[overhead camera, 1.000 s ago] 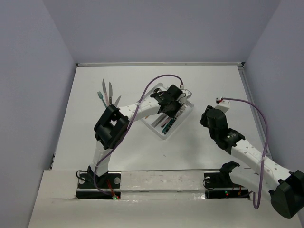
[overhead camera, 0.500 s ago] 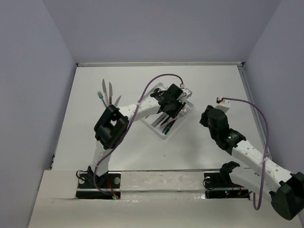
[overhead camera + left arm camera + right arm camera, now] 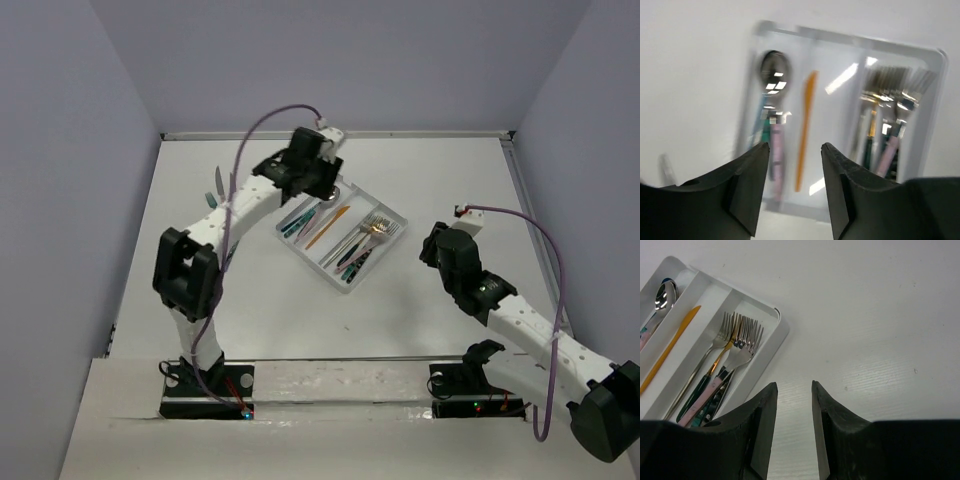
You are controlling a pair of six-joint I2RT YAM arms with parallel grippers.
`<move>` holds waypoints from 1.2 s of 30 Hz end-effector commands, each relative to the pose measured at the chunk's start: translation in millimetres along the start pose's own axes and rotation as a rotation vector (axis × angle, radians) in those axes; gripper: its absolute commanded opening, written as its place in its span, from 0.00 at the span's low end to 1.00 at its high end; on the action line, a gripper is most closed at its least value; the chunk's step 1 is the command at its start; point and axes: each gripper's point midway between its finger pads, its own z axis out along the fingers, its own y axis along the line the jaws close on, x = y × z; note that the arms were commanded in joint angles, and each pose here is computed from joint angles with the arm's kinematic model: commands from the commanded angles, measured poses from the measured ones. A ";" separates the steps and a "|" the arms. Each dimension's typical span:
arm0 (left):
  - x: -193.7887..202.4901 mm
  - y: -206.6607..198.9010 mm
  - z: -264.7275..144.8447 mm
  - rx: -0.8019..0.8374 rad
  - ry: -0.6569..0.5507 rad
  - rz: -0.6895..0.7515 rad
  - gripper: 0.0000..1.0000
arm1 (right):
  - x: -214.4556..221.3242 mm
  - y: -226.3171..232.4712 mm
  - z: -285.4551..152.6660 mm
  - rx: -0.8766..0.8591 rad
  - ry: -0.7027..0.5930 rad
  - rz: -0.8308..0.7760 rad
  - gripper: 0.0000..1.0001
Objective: Sort the eating utensils into containers
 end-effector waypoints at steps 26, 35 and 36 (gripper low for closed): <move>185.8 328.2 -54.2 -0.603 0.085 -0.514 0.64 | -25.0 15.3 0.9 -0.041 -0.061 0.021 0.40; 189.5 337.6 -34.5 -0.598 0.089 -0.539 0.60 | -23.8 16.0 2.2 -0.041 -0.055 0.015 0.40; 190.3 337.8 -32.9 -0.595 0.092 -0.540 0.60 | -24.2 16.1 1.9 -0.042 -0.056 0.017 0.40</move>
